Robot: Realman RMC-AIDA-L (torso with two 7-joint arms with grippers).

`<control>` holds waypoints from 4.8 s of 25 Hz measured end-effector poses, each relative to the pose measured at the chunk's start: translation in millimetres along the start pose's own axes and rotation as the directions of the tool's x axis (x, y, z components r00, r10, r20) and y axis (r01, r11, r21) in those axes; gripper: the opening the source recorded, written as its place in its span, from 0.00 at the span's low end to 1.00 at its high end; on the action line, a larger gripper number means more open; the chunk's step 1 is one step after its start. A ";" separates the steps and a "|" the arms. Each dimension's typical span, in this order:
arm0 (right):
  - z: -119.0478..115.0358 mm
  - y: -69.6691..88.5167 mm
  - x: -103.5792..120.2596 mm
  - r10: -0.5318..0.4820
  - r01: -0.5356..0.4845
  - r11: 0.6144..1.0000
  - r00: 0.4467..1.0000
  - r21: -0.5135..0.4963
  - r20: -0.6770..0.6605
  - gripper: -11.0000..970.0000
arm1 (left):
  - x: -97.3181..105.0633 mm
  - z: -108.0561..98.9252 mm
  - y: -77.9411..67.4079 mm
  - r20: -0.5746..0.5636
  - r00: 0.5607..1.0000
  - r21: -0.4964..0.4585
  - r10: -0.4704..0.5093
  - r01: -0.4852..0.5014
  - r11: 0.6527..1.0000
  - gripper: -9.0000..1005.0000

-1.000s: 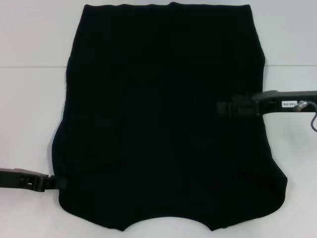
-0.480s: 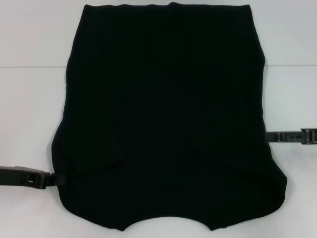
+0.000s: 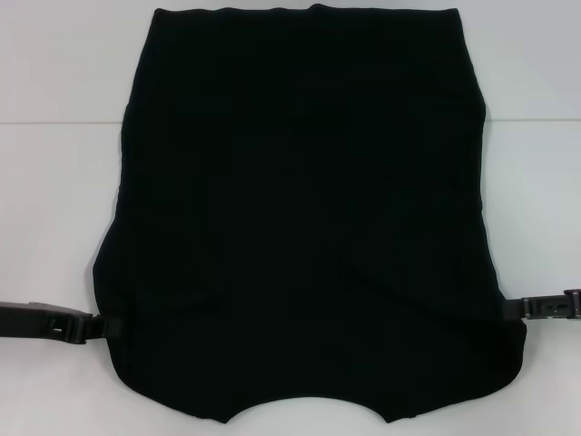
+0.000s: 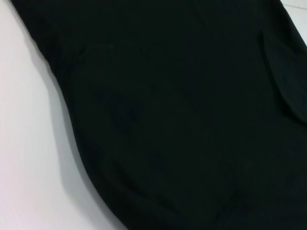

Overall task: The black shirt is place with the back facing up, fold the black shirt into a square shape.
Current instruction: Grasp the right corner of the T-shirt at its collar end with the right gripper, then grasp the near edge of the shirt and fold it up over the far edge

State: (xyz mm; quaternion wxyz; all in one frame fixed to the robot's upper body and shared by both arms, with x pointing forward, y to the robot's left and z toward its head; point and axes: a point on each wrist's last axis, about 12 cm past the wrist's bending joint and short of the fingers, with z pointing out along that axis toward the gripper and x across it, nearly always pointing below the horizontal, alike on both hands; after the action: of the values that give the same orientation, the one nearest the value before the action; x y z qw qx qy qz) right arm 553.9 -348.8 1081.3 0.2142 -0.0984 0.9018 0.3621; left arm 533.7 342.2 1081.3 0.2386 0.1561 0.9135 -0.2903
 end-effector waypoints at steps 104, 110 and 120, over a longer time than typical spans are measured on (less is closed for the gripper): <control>-3.1 1.8 -137.6 -0.304 0.149 0.911 0.873 0.384 0.382 0.05 | -173.6 67.0 -35.6 0.499 0.864 -0.083 0.062 -0.023 0.996 0.16; 21.3 0.6 -134.7 -0.321 0.142 0.881 0.880 0.451 0.349 0.06 | -166.4 79.1 -33.0 0.495 0.867 -0.137 0.054 0.017 0.990 0.18; 52.0 -4.6 -113.3 -0.301 0.095 0.851 0.894 0.516 0.332 0.06 | -143.4 104.0 -37.3 0.465 0.882 -0.195 0.072 0.023 0.980 0.21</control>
State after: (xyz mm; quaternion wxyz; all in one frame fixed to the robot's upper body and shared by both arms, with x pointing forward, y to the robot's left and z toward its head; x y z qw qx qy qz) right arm 672.5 -313.4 1096.8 0.4490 -0.0594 0.8846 0.1113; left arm 673.9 229.1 1099.2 0.4706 0.0685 0.8503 -0.2254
